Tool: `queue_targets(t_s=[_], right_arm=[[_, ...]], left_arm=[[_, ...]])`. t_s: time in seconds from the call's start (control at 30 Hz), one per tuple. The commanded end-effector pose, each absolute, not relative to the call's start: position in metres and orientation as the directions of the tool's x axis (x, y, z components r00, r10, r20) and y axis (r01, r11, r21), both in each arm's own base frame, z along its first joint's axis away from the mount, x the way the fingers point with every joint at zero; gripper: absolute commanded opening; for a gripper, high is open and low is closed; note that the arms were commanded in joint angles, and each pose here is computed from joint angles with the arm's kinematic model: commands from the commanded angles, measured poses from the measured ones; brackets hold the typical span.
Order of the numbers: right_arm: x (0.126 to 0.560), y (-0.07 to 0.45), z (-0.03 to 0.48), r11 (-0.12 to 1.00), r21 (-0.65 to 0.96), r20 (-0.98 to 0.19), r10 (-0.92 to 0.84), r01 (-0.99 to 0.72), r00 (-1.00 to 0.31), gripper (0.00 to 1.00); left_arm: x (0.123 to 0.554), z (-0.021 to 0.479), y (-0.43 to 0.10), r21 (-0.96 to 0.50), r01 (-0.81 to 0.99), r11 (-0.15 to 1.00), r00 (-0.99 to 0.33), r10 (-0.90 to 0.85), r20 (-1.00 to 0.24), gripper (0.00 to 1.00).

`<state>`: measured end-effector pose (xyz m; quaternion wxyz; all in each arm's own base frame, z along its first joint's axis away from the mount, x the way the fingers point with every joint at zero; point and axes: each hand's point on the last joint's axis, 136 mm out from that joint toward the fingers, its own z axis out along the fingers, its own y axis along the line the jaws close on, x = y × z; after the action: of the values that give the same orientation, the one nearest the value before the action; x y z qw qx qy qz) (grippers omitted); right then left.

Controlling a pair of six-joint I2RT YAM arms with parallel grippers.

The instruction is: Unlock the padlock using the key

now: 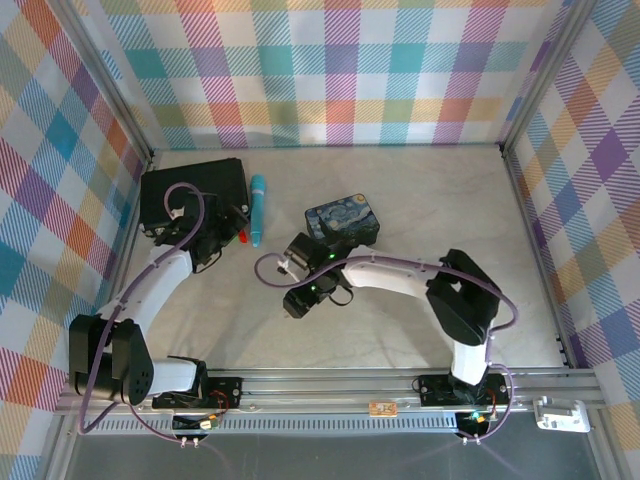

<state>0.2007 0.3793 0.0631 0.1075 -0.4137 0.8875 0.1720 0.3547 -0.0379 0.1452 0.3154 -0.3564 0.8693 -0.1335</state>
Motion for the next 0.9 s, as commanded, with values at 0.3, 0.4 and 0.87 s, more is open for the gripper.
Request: queue_targets(t_s=[0.3,0.4,0.87], right_arm=[[0.213,0.413,0.037,0.549,0.129,-0.345,-0.756,-0.826,-0.556,0.56],[0.212,0.412,0.027,0.539,0.12,-0.32,-0.774,-0.834,-0.546,0.52],[0.187,0.355,0.003,0.575,0.068,-0.218,-0.789,-0.815,-0.575,0.47]], left_arm=[[0.338,0.144,-0.008,-0.506,-0.575,0.643,-0.497,-0.766,-0.407,1.0],[0.336,0.135,-0.009,-0.506,-0.59,0.63,-0.525,-0.775,-0.353,1.0],[0.343,0.125,-0.023,-0.546,-0.563,0.621,-0.573,-0.769,-0.284,1.0]])
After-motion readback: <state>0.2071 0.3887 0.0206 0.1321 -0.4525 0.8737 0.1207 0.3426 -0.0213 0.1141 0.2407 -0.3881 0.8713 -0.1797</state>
